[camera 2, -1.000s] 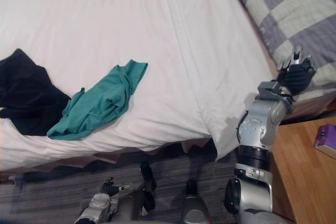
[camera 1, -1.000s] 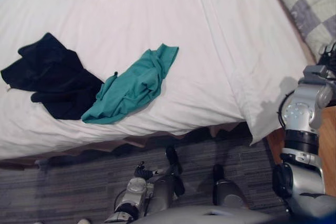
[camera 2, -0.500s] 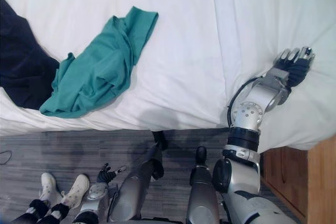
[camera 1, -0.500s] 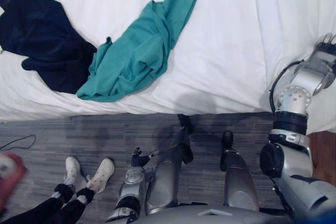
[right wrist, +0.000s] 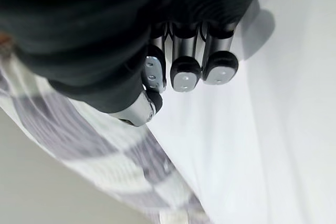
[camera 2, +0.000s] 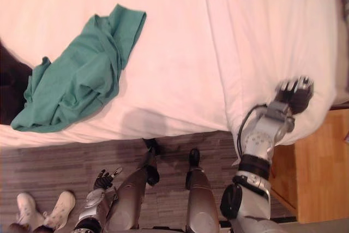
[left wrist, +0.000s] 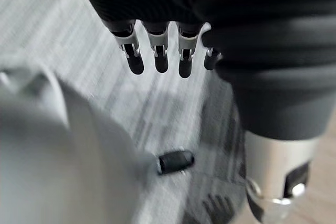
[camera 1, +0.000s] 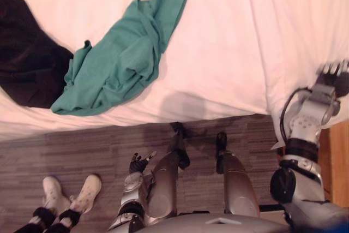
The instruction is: Tidy the bed and pick cloth on bed and put in laundry
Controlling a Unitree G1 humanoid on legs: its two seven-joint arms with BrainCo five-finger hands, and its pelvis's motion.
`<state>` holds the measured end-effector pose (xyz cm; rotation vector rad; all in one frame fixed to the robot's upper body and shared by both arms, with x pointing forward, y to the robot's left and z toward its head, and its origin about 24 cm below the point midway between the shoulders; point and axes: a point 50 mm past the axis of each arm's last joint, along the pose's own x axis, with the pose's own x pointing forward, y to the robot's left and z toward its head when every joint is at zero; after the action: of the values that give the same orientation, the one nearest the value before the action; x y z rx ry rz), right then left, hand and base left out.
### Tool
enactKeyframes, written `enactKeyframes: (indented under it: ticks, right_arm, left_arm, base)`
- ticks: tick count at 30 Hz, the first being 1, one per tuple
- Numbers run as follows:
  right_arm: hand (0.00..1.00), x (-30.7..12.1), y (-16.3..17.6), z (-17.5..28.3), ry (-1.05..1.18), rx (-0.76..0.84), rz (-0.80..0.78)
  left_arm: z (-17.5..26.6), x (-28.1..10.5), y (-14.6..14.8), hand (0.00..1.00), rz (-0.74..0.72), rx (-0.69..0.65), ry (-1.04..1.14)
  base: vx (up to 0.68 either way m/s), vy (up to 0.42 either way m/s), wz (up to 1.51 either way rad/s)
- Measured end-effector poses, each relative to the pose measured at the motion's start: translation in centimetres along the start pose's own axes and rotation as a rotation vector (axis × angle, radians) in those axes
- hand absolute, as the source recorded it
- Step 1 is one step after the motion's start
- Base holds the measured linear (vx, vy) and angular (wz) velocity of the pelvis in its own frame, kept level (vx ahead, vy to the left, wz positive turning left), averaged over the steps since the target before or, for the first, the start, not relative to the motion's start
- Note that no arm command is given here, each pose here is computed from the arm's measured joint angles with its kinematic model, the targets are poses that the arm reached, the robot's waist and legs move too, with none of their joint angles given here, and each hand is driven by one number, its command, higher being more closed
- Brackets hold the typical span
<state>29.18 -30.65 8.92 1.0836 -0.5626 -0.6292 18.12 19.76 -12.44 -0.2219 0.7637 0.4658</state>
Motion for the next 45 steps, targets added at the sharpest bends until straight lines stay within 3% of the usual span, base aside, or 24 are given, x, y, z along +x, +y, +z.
enactKeyframes:
  ticks: [1,3,5,6,10,13,18,23,29,33,36,38,40,45]
  right_arm:
    - [1.0,-0.2,-1.2,0.1,0.005,-0.014,-0.041]
    - [1.0,-2.5,-8.2,0.3,0.08,-0.101,-0.323]
    - [1.0,-5.9,-13.0,0.3,0.148,-0.148,-0.532]
    - [0.0,-8.4,-15.4,0.4,0.193,-0.177,-0.627]
    - [0.0,-14.5,-19.9,1.4,0.318,-0.323,-0.792]
    - [0.0,-18.3,-21.2,-0.2,0.544,-0.494,-0.797]
    - [0.0,-22.9,-20.5,-5.2,1.081,-1.017,-0.426]
    - [0.0,-23.9,-20.7,-6.0,1.273,-1.346,-0.166]
    - [0.0,-24.3,-20.8,-6.4,1.315,-1.415,-0.125]
    - [0.0,-23.3,-21.2,-5.5,1.307,-1.505,-0.076]
    - [0.0,-22.9,-21.3,-5.6,1.317,-1.54,-0.043]
    - [0.0,-22.7,-19.8,-8.2,1.346,-1.526,0.041]
    - [0.0,-23.9,-18.5,-10.5,1.411,-1.534,0.179]
    - [0.0,-25.5,-16.7,-12.6,1.441,-1.571,0.415]
  left_arm:
    - [0.0,0.0,0.0,0.0,0.0,0.001,0.0]
    - [-0.2,0.0,-0.1,0.0,-0.006,0.011,0.008]
    - [-0.9,-0.2,-0.3,0.0,-0.015,0.022,0.039]
    - [-1.2,-0.2,-0.4,0.0,-0.019,0.035,0.051]
    - [-3.1,-0.9,-0.5,0.0,-0.027,0.051,0.11]
    - [-4.6,-1.4,-0.6,0.0,-0.044,0.096,0.161]
    - [-5.2,-1.9,-1.6,0.0,-0.112,0.248,0.154]
    - [-5.0,-1.8,-0.8,0.0,-0.146,0.44,0.123]
    - [-2.8,-0.7,1.5,0.0,-0.085,0.551,0.06]
    - [-3.0,-1.0,0.6,0.0,-0.107,0.649,0.015]
    - [-2.0,-0.8,0.0,0.0,-0.108,0.668,-0.04]
    - [2.3,0.6,0.4,0.0,-0.06,0.689,-0.144]
    - [3.7,0.9,2.2,0.0,0.006,0.695,-0.174]
    - [1.4,0.1,2.5,0.0,-0.005,0.673,-0.132]
  base:
    - [0.08,-0.013,-0.03]
    - [0.1,-0.011,0.01]
    - [0.1,-0.022,-0.1]
    - [0.12,-0.042,-0.17]
    - [0.09,-0.069,-0.1]
    - [0.04,-0.06,-0.03]
    - [-0.03,-0.018,0.3]
    - [-0.07,0.088,0.31]
    - [0.01,-0.13,0.3]
    - [0.15,-0.334,0.01]
    - [0.01,0.369,-0.49]
    - [-0.14,0.675,-0.33]
    - [-0.1,0.306,-0.68]
    - [0.04,-0.141,-0.28]
